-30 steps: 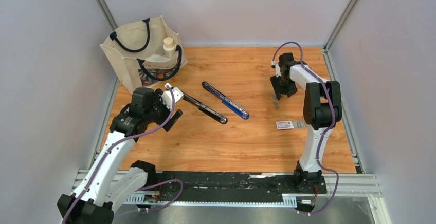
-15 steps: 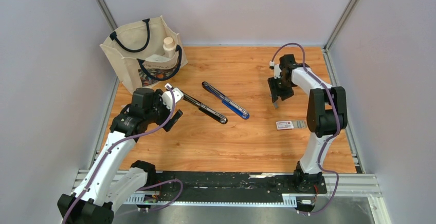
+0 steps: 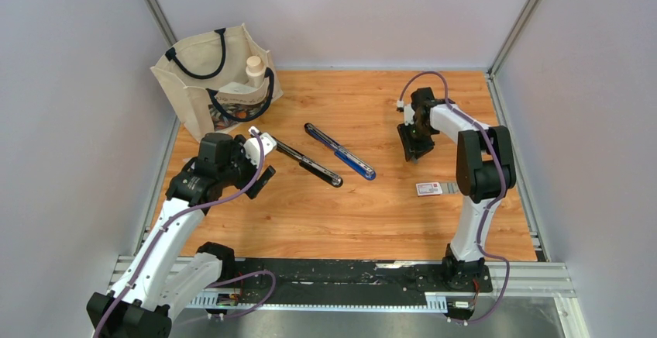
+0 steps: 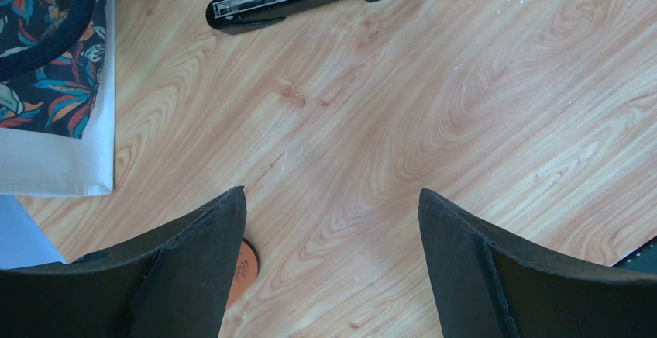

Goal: Load the staples into the stapler

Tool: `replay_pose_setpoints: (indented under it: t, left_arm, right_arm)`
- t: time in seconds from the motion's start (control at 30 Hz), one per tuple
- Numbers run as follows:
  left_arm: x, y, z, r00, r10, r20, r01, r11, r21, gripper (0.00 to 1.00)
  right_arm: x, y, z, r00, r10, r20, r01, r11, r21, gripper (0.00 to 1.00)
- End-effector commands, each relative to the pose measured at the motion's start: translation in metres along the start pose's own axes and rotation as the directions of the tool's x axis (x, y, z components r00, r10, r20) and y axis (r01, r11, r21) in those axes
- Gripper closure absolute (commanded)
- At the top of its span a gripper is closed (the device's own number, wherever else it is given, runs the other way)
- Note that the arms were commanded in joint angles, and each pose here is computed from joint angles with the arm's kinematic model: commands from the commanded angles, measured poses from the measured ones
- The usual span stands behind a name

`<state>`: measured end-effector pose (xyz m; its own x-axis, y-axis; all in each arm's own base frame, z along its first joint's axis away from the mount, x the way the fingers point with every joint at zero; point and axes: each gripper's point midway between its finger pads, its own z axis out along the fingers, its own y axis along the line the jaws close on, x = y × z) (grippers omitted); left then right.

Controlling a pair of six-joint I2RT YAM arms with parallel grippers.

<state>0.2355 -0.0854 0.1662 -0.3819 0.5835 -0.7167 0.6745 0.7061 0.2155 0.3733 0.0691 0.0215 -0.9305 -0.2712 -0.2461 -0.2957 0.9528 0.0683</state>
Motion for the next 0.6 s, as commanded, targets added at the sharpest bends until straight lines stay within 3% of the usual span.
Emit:
replay_pose_setpoints:
  t: [0.0, 0.2, 0.4, 0.57]
  left_arm:
    - [-0.0070, 0.0045, -0.0006, 0.999, 0.022, 0.032, -0.022, 1.000, -0.014, 0.11]
    - [-0.0065, 0.0038, -0.0006, 0.999, 0.023, 0.031, -0.022, 1.000, -0.012, 0.11]
    - [-0.0066, 0.0035, -0.0006, 0.999, 0.023, 0.032, -0.023, 1.000, -0.011, 0.10]
    - [-0.0065, 0.0039, -0.0007, 0.999, 0.022, 0.032, -0.021, 1.000, -0.012, 0.10]
  right_arm:
    - [-0.0067, -0.0016, 0.0045, 0.999, -0.028, 0.015, 0.028, 0.999, 0.023, 0.61]
    - [-0.0061, -0.0053, 0.0052, 0.999, -0.044, 0.014, 0.043, 0.998, 0.047, 0.65]
    - [-0.0051, -0.0065, 0.0060, 0.999, -0.053, 0.008, 0.052, 0.997, 0.051, 0.78]
    - [-0.0080, -0.0040, 0.0024, 0.997, -0.069, 0.020, 0.068, 0.997, 0.046, 0.83]
